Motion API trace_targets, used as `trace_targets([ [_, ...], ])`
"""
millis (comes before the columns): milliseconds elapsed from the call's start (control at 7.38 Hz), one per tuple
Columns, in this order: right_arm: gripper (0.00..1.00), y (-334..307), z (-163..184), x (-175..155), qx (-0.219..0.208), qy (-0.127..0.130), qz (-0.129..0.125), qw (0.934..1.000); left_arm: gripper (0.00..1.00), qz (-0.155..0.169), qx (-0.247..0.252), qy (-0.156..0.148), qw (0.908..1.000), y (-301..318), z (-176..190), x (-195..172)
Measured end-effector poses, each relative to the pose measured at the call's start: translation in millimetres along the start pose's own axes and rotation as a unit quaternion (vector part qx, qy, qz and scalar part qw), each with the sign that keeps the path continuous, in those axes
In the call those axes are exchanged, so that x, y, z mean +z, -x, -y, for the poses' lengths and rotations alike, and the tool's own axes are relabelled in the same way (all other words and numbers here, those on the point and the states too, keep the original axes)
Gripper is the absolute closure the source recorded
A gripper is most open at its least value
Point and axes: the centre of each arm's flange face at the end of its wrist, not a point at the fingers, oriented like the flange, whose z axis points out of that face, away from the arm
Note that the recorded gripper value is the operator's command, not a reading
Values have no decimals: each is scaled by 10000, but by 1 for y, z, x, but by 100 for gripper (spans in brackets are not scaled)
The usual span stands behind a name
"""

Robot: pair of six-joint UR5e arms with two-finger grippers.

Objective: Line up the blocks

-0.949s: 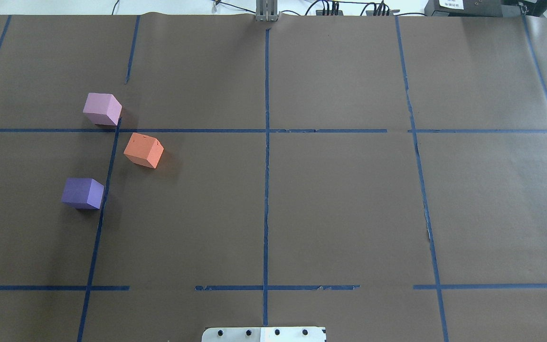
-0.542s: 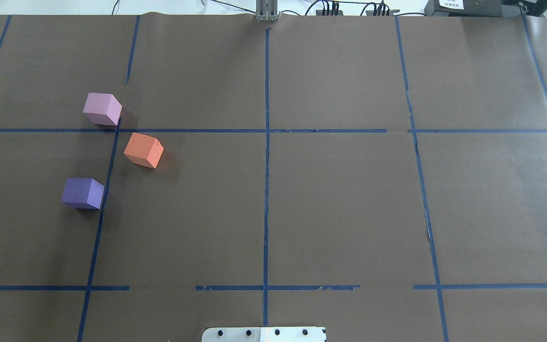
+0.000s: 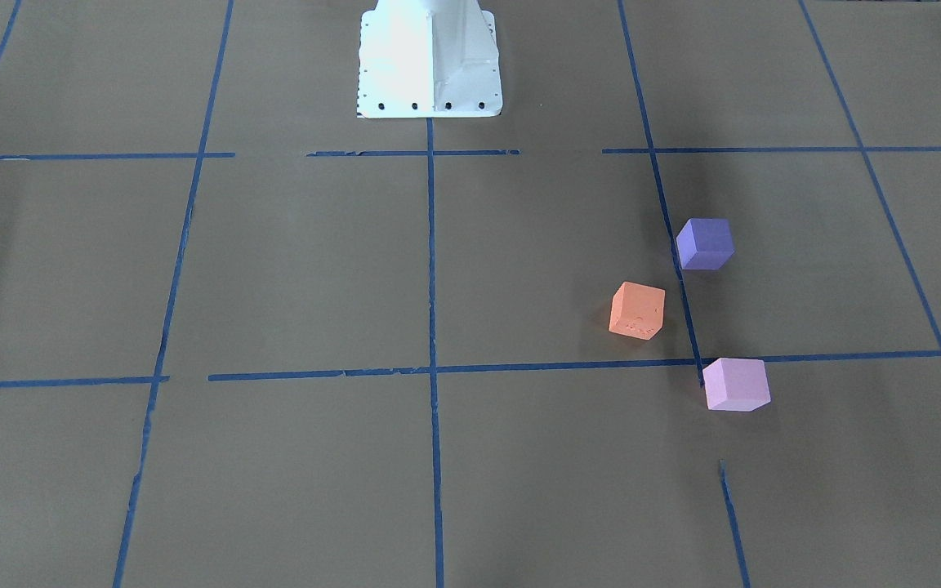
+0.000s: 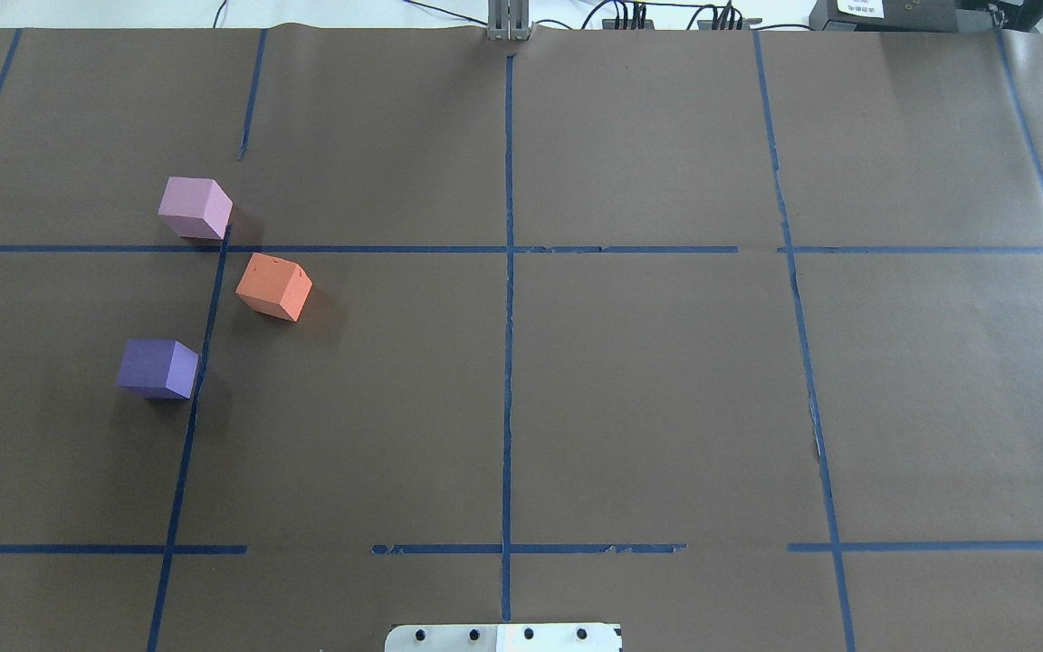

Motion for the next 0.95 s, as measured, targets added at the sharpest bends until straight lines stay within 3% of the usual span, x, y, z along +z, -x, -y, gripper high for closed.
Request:
trace_targets([
  [407,0,0,0,0,-1,-1,0,10000,0,148,-214,77,9996,-153,77,42],
  [678,0,0,0,0,0,-1,0,10000,0,238,-253,39,9994,-243,95,71],
  [949,0,0,0,0,0,0,0,10000,0,177,-95,185,9996,-312,91,104],
])
